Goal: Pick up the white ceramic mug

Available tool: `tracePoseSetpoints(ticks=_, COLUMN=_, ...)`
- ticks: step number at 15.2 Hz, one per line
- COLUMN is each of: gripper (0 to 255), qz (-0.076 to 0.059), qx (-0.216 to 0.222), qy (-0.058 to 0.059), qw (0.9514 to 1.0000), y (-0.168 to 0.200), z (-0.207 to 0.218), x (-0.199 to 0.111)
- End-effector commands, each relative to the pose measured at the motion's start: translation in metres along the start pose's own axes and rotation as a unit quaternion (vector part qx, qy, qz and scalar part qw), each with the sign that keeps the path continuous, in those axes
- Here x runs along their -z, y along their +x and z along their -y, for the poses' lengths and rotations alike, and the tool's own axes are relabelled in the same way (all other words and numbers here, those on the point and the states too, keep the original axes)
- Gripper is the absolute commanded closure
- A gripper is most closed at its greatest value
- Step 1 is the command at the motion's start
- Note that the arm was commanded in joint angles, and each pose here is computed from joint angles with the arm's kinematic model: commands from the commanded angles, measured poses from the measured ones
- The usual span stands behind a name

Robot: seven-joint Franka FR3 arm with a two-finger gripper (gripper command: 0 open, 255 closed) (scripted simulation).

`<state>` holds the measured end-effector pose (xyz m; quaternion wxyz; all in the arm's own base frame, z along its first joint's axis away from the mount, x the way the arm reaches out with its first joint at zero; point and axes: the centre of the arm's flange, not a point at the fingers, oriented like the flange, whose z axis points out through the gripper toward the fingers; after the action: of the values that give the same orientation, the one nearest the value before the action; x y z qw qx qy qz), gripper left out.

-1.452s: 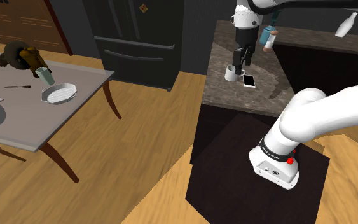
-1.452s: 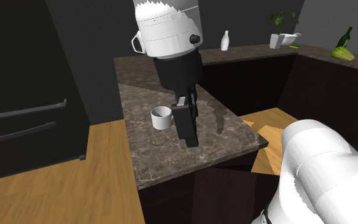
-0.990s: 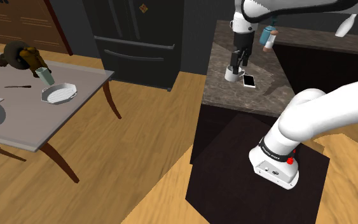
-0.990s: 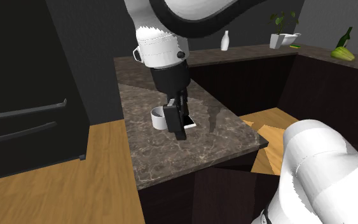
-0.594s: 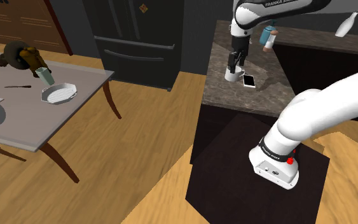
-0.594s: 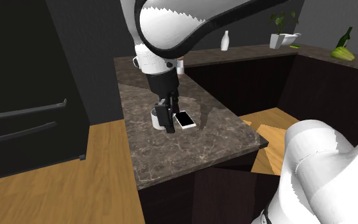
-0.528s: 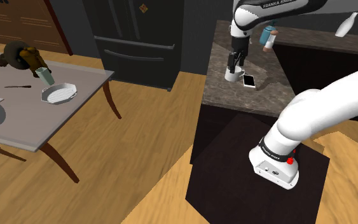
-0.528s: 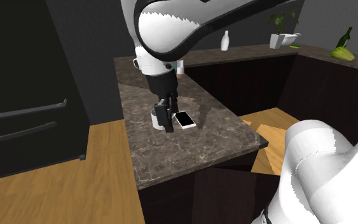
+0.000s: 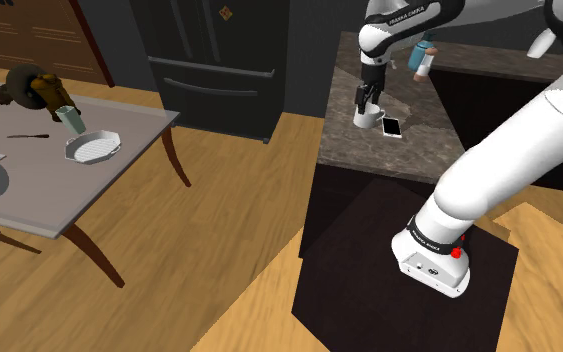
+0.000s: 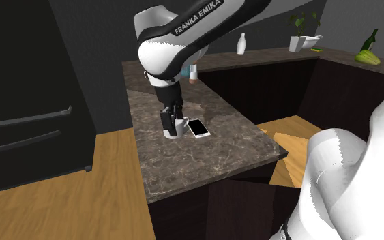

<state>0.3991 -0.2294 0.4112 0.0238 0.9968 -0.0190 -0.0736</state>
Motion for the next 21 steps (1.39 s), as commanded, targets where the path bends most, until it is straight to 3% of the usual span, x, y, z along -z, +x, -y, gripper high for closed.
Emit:
tracePoseSetpoints(ticks=1, gripper=0, qz=-0.004, qx=-0.004, qy=0.0, qw=1.0, y=0.011, z=-0.019, x=-0.011)
tracePoseSetpoints(ticks=13, gripper=0, qz=-0.025, qx=-0.03, qy=0.001, qw=0.9992, y=0.081, z=-0.14, x=-0.076)
tracePoseSetpoints(ticks=21, gripper=0, qz=-0.025, qx=-0.03, qy=0.001, qw=0.9992, y=0.087, z=-0.138, x=-0.115)
